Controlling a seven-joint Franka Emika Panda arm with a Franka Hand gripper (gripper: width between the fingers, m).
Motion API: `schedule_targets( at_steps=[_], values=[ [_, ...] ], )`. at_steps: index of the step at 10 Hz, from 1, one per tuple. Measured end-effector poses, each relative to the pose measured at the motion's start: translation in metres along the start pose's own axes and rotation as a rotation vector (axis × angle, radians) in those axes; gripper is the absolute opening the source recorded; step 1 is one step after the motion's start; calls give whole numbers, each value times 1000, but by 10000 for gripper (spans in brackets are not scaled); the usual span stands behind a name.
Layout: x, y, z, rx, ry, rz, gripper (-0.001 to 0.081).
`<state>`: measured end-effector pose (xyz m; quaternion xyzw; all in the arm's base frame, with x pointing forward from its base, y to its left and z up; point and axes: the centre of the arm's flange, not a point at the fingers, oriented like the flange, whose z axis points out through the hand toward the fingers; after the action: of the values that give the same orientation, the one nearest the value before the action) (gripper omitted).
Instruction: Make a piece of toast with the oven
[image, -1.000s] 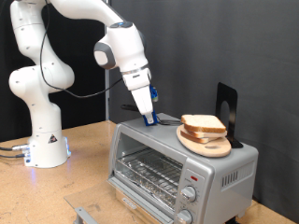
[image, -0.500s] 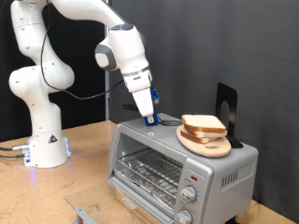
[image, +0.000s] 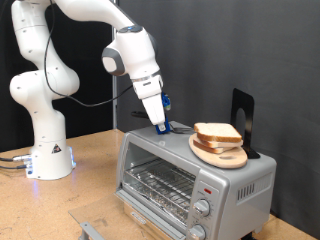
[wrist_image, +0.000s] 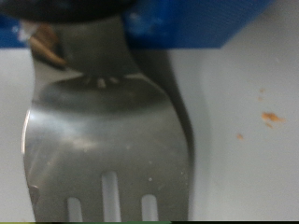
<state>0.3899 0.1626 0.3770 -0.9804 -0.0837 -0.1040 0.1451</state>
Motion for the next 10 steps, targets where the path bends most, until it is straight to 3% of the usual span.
schedule_targets(
  at_steps=[3, 5, 7, 10],
  values=[
    [-1, -14, -19, 63, 23, -24, 390],
    [-4, -20, -41, 106, -31, -31, 390],
    [-4, -18, -38, 106, 0, -10, 390],
    [-2, -4, -51, 184, 82, 122, 390]
  ],
)
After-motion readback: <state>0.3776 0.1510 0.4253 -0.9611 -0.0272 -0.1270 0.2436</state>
